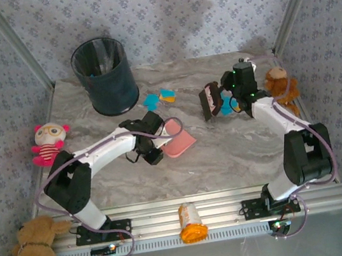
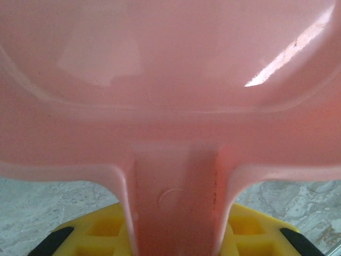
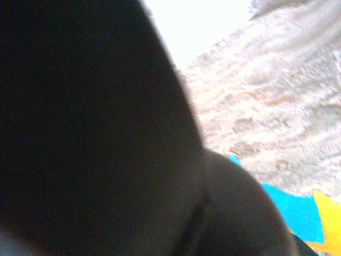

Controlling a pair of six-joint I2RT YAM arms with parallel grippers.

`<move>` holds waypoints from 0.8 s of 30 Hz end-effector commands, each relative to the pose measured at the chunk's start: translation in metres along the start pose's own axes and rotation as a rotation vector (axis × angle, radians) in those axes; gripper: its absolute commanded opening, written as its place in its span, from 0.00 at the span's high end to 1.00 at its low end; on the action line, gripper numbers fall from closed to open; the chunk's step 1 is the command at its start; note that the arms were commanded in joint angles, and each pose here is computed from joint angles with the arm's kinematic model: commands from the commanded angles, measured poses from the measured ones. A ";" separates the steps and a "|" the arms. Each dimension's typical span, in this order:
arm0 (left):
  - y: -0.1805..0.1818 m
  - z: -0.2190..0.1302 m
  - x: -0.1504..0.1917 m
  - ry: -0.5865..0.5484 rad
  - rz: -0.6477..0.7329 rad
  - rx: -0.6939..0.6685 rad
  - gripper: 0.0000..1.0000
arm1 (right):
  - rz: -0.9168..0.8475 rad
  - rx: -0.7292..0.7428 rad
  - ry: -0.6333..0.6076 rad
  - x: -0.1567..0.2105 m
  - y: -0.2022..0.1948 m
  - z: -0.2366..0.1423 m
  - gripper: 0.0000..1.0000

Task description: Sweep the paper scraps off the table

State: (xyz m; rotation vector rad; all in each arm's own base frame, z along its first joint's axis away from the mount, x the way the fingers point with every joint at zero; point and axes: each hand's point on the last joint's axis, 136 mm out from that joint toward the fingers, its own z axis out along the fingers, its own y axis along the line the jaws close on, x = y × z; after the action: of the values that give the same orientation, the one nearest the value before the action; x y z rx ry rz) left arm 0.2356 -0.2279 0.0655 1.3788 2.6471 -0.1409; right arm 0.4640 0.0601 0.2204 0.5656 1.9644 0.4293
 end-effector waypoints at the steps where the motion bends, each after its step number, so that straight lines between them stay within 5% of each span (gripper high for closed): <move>1: -0.001 0.000 0.002 0.047 0.024 0.001 1.00 | -0.104 -0.127 -0.091 -0.043 0.033 -0.024 1.00; 24: 0.001 -0.004 0.004 0.249 0.152 0.045 1.00 | -0.575 0.341 -0.149 -0.095 -0.070 -0.019 1.00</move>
State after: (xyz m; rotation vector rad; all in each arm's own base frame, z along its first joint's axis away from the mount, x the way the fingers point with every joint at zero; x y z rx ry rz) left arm 0.2397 -0.2282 0.0640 1.6178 2.7335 -0.0449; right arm 0.4578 -0.0414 0.2459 0.2449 2.0065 -0.1908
